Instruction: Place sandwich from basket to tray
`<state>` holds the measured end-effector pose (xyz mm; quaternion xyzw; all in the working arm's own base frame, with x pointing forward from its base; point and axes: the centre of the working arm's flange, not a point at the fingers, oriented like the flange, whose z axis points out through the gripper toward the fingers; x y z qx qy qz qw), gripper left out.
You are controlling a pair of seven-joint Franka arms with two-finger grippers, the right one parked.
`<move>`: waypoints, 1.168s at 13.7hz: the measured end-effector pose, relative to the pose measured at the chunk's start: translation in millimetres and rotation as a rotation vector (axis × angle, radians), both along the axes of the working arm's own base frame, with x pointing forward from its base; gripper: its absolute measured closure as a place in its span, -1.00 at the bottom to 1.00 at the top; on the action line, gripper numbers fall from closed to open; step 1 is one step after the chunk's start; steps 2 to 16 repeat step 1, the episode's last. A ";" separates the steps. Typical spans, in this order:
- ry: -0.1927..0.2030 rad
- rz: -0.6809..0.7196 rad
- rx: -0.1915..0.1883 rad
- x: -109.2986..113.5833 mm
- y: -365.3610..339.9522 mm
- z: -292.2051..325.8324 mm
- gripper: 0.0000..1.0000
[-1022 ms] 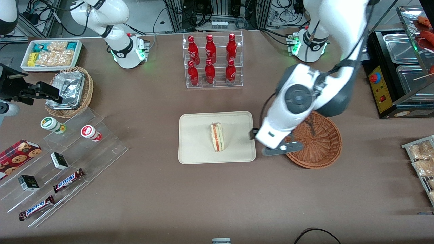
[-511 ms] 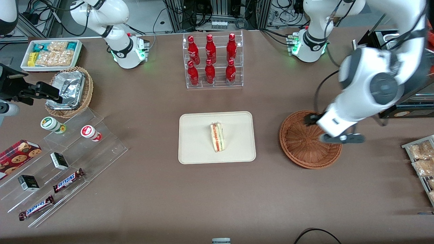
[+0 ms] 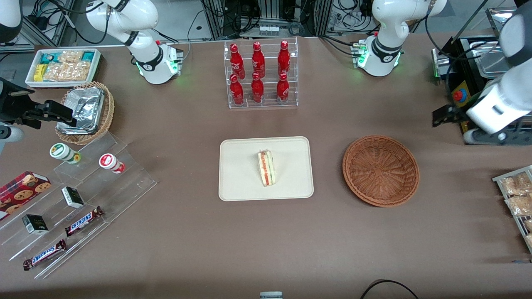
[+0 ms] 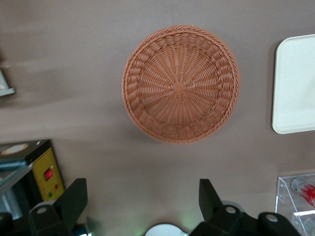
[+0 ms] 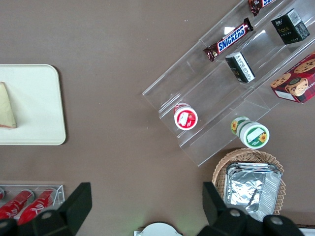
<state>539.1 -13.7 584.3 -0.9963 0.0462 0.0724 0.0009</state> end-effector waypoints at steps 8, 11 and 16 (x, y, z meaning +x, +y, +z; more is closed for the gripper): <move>-0.009 0.003 0.001 -4.1 1.6 15.8 -1.00; -0.009 0.003 0.001 -4.1 1.6 15.8 -1.00; -0.009 0.003 0.001 -4.1 1.6 15.8 -1.00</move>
